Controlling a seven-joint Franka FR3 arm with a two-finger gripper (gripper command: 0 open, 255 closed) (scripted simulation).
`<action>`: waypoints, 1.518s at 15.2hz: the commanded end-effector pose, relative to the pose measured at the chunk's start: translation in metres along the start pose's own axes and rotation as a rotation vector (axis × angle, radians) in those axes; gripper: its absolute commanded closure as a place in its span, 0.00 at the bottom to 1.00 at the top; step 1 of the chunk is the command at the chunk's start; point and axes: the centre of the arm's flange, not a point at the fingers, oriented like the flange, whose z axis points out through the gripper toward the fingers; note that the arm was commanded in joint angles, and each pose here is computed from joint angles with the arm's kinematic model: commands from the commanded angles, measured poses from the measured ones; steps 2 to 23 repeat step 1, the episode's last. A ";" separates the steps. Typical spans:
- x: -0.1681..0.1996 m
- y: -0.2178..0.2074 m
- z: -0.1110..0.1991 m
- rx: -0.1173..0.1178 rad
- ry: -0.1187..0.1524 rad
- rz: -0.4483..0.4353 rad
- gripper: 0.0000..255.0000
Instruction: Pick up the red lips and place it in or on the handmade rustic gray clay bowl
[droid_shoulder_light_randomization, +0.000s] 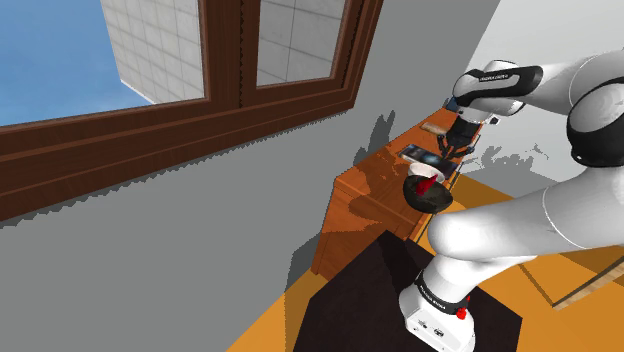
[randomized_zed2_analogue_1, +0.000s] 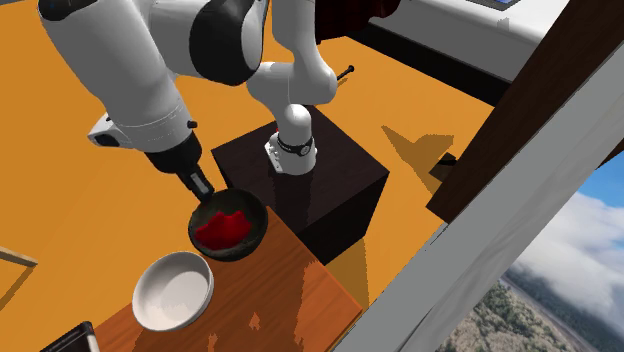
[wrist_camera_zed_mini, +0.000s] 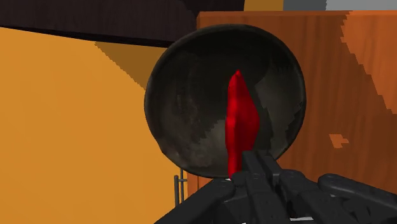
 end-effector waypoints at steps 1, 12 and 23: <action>0.001 0.001 0.012 0.000 0.000 0.000 1.00; 0.001 0.001 0.012 0.000 0.000 0.000 1.00; 0.001 0.001 0.012 0.000 0.000 0.000 1.00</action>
